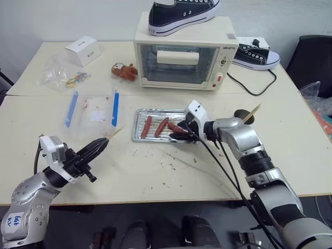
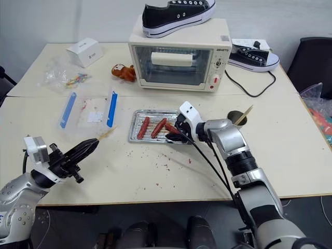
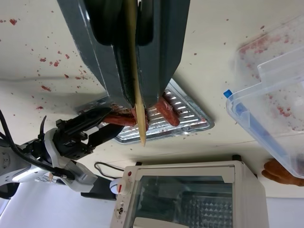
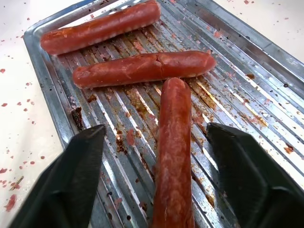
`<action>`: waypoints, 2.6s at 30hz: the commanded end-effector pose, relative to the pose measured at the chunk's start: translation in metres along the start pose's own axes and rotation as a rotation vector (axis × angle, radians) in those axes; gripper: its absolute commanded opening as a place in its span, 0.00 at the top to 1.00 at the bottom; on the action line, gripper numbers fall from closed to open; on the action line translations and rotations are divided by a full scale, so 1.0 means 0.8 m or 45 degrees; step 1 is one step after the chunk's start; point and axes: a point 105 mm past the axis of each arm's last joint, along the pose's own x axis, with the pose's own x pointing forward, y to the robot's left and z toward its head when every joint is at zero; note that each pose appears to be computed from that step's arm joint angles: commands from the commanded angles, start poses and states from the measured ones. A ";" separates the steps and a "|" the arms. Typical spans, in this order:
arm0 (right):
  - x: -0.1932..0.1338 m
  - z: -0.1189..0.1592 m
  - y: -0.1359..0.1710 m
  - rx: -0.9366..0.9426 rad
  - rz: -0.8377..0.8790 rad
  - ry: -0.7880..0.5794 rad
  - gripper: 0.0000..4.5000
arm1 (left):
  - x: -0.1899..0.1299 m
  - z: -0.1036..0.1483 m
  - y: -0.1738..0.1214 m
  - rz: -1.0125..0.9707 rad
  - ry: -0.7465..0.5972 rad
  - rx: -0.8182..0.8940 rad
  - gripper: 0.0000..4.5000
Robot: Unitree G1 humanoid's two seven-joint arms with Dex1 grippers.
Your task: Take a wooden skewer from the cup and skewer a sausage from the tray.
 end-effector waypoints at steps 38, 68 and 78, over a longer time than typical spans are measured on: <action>-0.082 0.054 0.066 -0.733 0.450 -0.190 0.87 | 0.011 0.006 -0.042 -0.405 0.198 0.165 1.00; -0.082 0.055 0.099 -0.791 0.583 -0.238 0.87 | 0.044 0.017 -0.062 -0.652 0.192 0.197 1.00; -0.077 0.053 0.103 -0.786 0.600 -0.236 0.87 | 0.051 0.018 -0.069 -0.679 0.174 0.192 1.00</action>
